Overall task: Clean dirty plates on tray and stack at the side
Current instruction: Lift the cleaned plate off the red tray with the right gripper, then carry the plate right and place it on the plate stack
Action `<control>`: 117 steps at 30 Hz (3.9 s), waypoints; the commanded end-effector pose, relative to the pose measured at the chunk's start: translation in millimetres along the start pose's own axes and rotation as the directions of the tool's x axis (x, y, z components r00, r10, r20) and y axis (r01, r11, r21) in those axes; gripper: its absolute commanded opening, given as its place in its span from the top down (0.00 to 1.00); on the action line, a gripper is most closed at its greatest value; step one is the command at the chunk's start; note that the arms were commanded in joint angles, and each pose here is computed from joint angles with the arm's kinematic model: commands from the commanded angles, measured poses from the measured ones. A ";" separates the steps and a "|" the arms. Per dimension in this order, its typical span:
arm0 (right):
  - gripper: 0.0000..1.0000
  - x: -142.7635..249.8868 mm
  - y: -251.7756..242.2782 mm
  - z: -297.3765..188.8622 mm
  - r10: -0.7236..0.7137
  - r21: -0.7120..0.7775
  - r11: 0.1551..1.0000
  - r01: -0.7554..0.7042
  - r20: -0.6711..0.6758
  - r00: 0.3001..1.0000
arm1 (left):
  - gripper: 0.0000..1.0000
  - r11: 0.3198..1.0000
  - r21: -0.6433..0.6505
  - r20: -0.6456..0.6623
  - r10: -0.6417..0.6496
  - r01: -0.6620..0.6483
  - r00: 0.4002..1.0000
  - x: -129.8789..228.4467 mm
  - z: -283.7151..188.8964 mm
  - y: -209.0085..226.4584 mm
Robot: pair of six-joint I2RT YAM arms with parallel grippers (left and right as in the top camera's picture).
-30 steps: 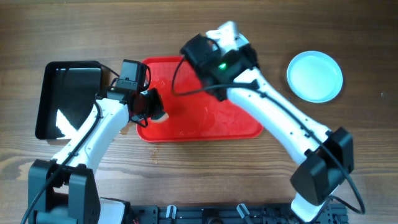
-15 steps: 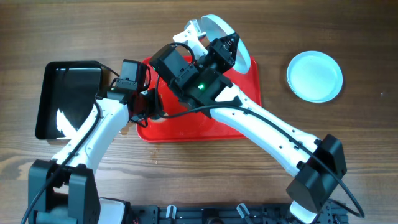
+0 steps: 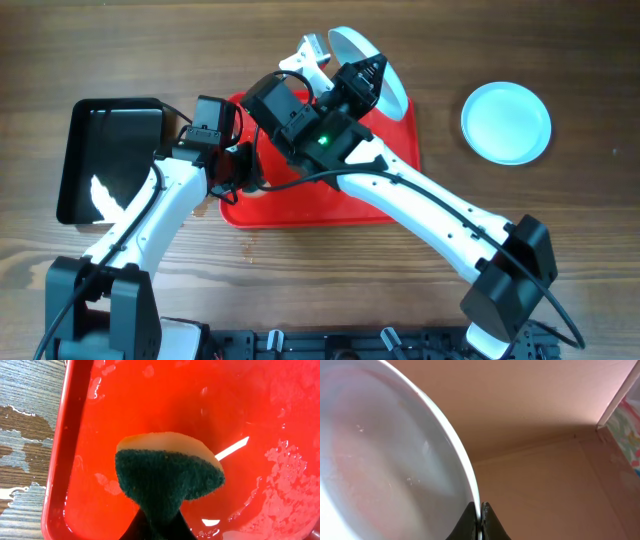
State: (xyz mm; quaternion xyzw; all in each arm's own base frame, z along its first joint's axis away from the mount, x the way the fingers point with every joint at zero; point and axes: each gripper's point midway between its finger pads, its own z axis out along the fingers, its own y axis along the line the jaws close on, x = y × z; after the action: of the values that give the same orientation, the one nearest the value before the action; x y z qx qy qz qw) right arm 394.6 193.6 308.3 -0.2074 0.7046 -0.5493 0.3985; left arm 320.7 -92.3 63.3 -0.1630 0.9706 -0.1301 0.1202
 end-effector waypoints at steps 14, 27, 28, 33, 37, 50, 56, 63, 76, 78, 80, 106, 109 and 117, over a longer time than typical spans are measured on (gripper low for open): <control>0.96 5.9 46.4 -8.5 0.164 -0.344 0.926 -0.157 -0.008 0.986 | 0.96 1.000 -0.016 -0.003 0.007 -0.007 1.000 0.1 2.8 5.6; 0.96 22.4 51.6 -32.3 0.398 -0.725 0.485 -0.488 -0.314 0.862 | 0.96 1.000 -0.003 0.016 0.006 -0.006 1.000 -4.5 2.8 2.4; 0.96 23.8 59.3 -35.8 0.373 -0.752 0.451 -0.481 -0.331 0.867 | 0.96 1.000 -0.003 0.016 0.006 -0.006 1.000 -4.6 2.8 2.2; 0.96 39.7 58.4 -25.0 0.369 -0.718 0.394 -0.574 -0.449 0.814 | 0.96 1.000 -0.007 0.005 0.006 -0.006 1.000 -1.9 2.8 3.4; 0.96 46.0 18.7 -2.9 0.462 -0.667 0.371 -0.646 -0.472 0.751 | 0.96 1.000 -0.010 0.001 0.006 -0.006 1.000 -0.8 2.8 4.0; 0.96 107.9 71.3 19.7 0.333 -0.635 0.308 -0.709 -0.626 0.705 | 0.96 0.999 0.000 0.008 -0.046 0.046 0.999 -2.8 2.8 1.9; 0.96 124.2 39.7 44.8 0.445 -0.485 0.437 -0.757 -0.614 0.651 | 0.96 0.999 -0.002 0.005 -0.046 0.046 0.999 -2.0 2.8 2.5; 0.96 142.2 -92.5 72.6 0.767 -0.247 0.148 -0.958 -0.583 0.269 | 0.96 0.999 -0.003 0.004 -0.043 0.043 0.999 -1.9 2.8 2.6; 0.96 278.9 -14.7 158.2 0.592 0.109 0.045 -0.993 -0.803 -0.062 | 0.96 0.999 -0.004 0.001 -0.044 0.044 0.999 -1.1 2.9 2.9; 0.96 283.7 2.8 167.6 0.546 0.109 0.002 -0.994 -0.833 -0.090 | 0.96 0.999 -0.005 0.001 -0.044 0.044 0.999 -1.1 2.8 3.0; 0.96 291.1 19.2 177.3 0.497 0.129 -0.039 -0.991 -0.858 -0.131 | 0.96 0.999 -0.005 0.001 -0.044 0.044 0.999 -1.0 2.8 3.1; 0.60 352.5 117.4 222.2 0.355 0.226 0.069 -0.972 -0.916 -0.188 | 0.96 0.999 -0.008 -0.004 -0.045 0.045 0.999 0.4 3.0 4.0; 0.58 352.2 116.9 222.6 0.357 0.226 0.067 -0.972 -0.915 -0.188 | 0.96 0.999 -0.008 -0.004 -0.045 0.045 0.999 0.4 3.0 4.0; 0.50 306.7 88.5 212.4 0.340 0.084 -0.111 -0.990 -0.933 -0.117 | 0.96 1.000 0.008 0.020 -0.020 0.020 1.000 -5.7 2.7 0.1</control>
State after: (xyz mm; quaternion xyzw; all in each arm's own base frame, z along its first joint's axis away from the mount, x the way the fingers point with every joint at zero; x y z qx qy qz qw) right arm 379.0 -152.4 69.5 0.4323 0.8851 0.0890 0.1473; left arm 322.2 -92.7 63.7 -0.1757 0.9678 -0.1331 0.1213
